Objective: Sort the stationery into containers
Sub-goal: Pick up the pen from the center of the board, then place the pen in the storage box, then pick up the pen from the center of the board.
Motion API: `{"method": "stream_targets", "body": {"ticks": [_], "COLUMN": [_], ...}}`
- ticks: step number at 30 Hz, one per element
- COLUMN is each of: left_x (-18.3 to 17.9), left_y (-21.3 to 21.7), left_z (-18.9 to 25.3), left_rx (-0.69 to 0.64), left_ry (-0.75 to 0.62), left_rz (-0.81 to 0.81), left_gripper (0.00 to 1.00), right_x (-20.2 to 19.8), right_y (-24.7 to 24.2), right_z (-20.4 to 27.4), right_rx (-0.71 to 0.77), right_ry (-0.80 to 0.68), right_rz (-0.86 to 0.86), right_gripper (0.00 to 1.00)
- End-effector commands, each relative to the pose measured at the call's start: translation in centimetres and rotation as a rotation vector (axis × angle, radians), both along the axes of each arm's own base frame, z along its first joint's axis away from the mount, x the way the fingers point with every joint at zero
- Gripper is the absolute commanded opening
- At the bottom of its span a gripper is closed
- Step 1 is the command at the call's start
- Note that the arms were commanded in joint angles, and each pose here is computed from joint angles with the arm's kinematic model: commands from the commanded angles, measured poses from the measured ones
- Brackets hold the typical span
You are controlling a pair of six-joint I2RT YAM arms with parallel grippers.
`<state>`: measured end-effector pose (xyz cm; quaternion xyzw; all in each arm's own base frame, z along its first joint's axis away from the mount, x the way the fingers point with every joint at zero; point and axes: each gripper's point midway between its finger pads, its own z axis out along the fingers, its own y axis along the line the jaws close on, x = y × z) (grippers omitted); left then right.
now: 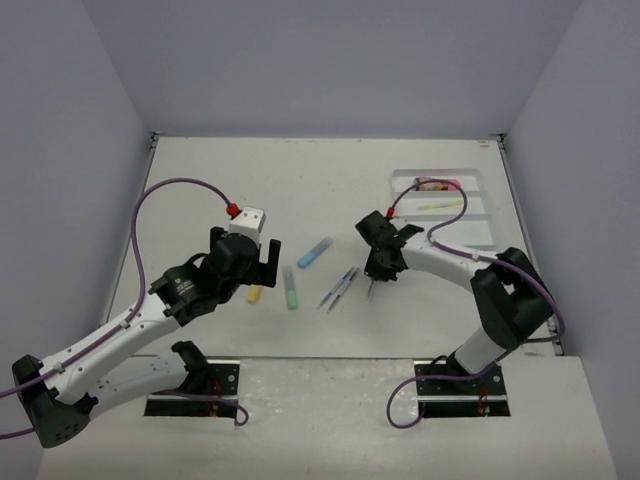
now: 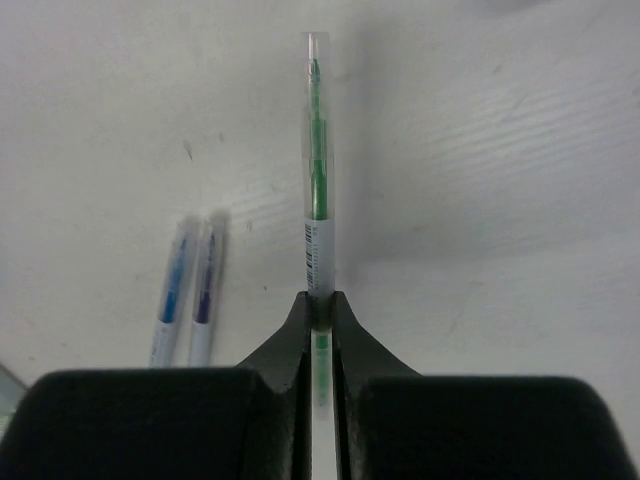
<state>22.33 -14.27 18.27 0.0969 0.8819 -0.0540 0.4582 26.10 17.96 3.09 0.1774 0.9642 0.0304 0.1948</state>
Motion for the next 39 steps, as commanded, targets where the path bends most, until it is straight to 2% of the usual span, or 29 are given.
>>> {"method": "stream_targets", "body": {"ticks": [1,3,7,12,16,18,20,24,26,27,29,31,32,33,37,39], "left_x": [0.5,0.5,0.3,0.3,0.2,0.2,0.2,0.1,0.2,0.2,0.2,0.3,0.3,0.3,0.2,0.2], "left_y": [-0.1,-0.1,-0.2,0.0,-0.1,-0.1,-0.2,-0.4,-0.6,-0.6,-0.6,-0.6,-0.6,-0.5,-0.6,-0.6], "left_z": [0.4,0.6,1.1,1.3,1.2,1.3,1.3,1.2,1.0,0.9,0.8,0.9,0.9,1.0,1.0,1.1], "left_rx": [-0.005,-0.012,-0.036,-0.045,-0.047,-0.049,-0.051,-0.05,-0.046,-0.043,-0.038,-0.039,-0.039,-0.04,-0.045,-0.049], "left_ry": [-0.027,-0.033,-0.051,-0.064,-0.06,-0.06,-0.06,-0.056,-0.048,-0.047,-0.043,-0.046,-0.047,-0.05,-0.051,-0.053], "left_rz": [-0.001,-0.004,-0.02,-0.01,-0.014,-0.018,-0.023,-0.034,-0.04,-0.04,-0.041,-0.04,-0.039,-0.037,-0.041,-0.04], "left_gripper": [1.0,1.0,1.0,1.0,1.0,1.0,1.0,1.0,1.0,1.0,1.0,1.0,1.0,1.0,1.0,1.0], "right_x": [5.5,8.1,13.6,18.7,20.5,21.2,21.8,21.9,21.6,21.4,20.2,17.9,16.4,14.2,8.3,6.3], "right_y": [-4.0,-5.6,-10.2,-15.7,-18.3,-18.1,-19.7,-19.6,-19.3,-19.0,-15.4,-13.0,-11.0,-8.0,-2.2,0.1], "right_z": [6.2,7.7,10.0,8.8,8.2,7.7,7.1,6.7,7.6,8.3,11.0,12.9,13.1,12.8,10.2,8.7], "right_rx": [0.105,0.158,0.248,0.34,0.259,0.273,0.277,0.28,0.266,0.252,0.188,0.026,0.0,-0.003,0.057,0.105], "right_ry": [-0.175,-0.237,-0.351,-0.327,-0.341,-0.321,-0.305,-0.286,-0.312,-0.331,-0.387,-0.458,-0.469,-0.47,-0.426,-0.397], "right_rz": [-0.125,-0.206,-0.503,-0.837,-0.94,-0.947,-0.965,-0.916,-0.864,-0.831,-0.659,-0.558,-0.502,-0.41,-0.285,-0.24], "right_gripper": [0.0,0.0,0.0,0.0,0.0,0.06,0.19,0.62,0.7,0.71,0.69,0.68,0.68,0.68,0.62,0.5]}}
